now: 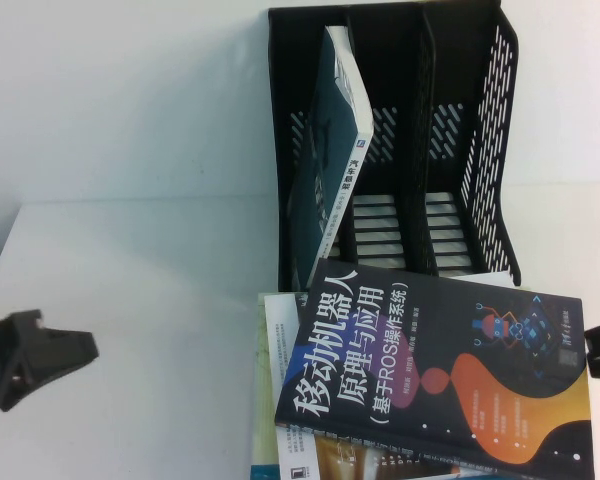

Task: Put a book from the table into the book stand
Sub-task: Push book with right arm, then pick up the book with your left arm, then place the book on the book shelf

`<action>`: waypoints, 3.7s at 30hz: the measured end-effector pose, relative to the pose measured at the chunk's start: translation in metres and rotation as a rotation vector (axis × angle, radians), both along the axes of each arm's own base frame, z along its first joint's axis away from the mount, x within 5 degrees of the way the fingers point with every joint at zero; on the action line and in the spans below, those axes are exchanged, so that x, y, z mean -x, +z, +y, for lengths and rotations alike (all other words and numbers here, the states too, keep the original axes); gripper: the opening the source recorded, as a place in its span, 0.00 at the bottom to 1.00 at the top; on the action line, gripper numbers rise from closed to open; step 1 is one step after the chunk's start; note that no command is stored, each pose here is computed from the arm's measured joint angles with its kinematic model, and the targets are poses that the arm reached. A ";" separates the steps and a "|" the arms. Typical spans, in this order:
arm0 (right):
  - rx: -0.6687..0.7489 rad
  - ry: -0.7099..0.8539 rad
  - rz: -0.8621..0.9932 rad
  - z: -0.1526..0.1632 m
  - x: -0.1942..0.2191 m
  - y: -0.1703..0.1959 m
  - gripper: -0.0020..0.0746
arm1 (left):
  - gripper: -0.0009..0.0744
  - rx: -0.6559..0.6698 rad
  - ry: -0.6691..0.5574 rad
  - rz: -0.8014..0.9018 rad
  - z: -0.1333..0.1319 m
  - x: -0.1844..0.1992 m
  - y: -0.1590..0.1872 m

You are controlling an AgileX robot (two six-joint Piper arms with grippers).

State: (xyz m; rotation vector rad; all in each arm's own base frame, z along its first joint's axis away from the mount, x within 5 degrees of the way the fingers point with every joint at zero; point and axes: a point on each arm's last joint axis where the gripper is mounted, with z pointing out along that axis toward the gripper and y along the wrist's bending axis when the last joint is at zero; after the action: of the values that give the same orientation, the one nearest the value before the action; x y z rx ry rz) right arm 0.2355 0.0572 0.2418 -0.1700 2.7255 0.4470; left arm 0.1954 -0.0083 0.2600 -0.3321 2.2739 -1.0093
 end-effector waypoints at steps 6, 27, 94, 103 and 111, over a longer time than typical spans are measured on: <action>-0.075 0.028 -0.009 0.008 -0.011 -0.003 0.02 | 0.01 0.089 0.078 0.037 0.022 -0.005 -0.007; -0.192 0.144 0.039 0.044 -0.043 -0.021 0.02 | 0.21 0.116 0.126 0.036 0.024 -0.008 -0.005; -0.259 0.274 -0.304 0.047 0.032 0.084 0.02 | 0.16 -0.248 -0.415 -0.280 -0.172 -0.102 0.226; -0.220 0.286 -0.307 0.045 0.032 0.082 0.02 | 0.16 -0.451 -0.247 -0.125 -0.170 -0.148 0.177; -0.209 0.286 -0.314 0.044 0.031 0.082 0.02 | 0.16 -0.413 -0.160 -0.195 -0.168 -0.154 0.189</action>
State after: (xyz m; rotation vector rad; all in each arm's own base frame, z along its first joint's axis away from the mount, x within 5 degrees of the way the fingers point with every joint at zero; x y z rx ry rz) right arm 0.2043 0.1011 0.3241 -0.5299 2.3368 0.7148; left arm 0.3492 -0.1763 0.4491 0.1182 2.2835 -0.5915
